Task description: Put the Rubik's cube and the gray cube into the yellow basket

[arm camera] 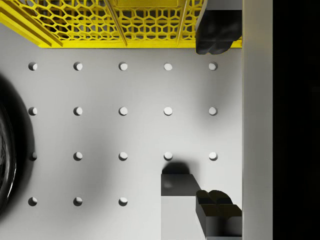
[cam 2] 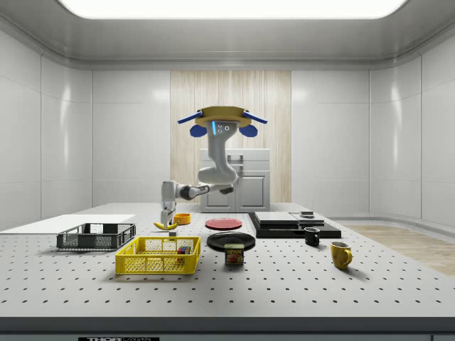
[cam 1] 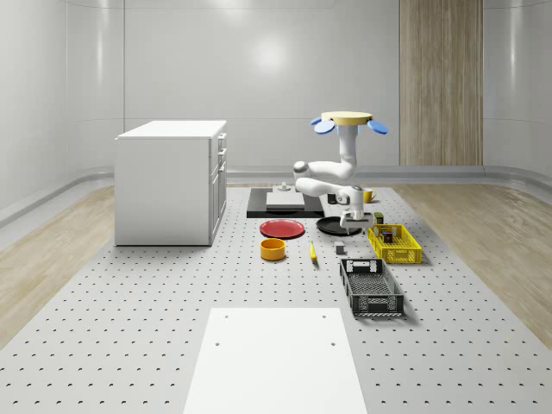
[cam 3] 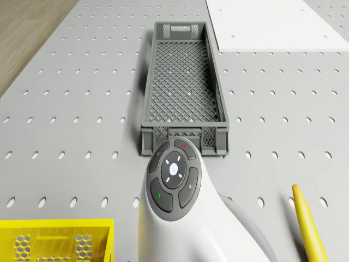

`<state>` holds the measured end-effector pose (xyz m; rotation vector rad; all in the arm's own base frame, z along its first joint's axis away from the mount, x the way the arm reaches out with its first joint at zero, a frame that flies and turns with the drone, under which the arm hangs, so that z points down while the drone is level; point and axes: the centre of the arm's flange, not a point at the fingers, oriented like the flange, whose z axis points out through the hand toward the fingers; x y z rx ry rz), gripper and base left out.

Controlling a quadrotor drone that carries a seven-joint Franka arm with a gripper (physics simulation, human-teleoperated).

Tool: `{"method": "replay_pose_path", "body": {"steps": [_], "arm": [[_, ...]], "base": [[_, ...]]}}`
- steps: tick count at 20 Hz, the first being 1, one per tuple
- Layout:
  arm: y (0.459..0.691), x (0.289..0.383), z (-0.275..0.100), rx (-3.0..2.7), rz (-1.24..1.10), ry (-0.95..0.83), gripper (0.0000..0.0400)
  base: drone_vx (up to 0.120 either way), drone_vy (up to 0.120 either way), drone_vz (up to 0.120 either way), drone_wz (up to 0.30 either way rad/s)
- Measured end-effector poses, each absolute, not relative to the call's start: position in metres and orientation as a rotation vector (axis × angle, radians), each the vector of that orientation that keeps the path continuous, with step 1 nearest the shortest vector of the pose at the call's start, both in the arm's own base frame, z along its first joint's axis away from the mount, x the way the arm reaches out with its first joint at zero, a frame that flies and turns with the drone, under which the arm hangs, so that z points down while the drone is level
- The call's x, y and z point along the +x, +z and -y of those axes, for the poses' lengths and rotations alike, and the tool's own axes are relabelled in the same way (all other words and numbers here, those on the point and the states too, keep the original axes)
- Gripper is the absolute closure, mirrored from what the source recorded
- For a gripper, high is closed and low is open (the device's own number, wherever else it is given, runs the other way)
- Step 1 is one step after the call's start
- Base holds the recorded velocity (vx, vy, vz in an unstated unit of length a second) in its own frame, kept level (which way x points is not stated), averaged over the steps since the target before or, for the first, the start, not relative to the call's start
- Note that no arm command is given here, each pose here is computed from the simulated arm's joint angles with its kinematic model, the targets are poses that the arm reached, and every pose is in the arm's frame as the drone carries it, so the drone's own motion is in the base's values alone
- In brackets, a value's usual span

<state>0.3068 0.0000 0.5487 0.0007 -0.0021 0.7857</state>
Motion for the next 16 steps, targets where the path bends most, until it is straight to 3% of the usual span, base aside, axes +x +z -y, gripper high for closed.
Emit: {"method": "replay_pose_path", "body": {"steps": [4, 16], "arm": [[0.5487, 0.3068, 0.0000, 0.001, 0.002, 0.786, 0.0000], [0.5487, 0.3068, -0.0001, 0.001, 0.002, 0.786, 0.0000]], "base": [[0.000, -0.120, -0.110, 0.000], [0.000, -0.120, -0.020, 0.000]]}}
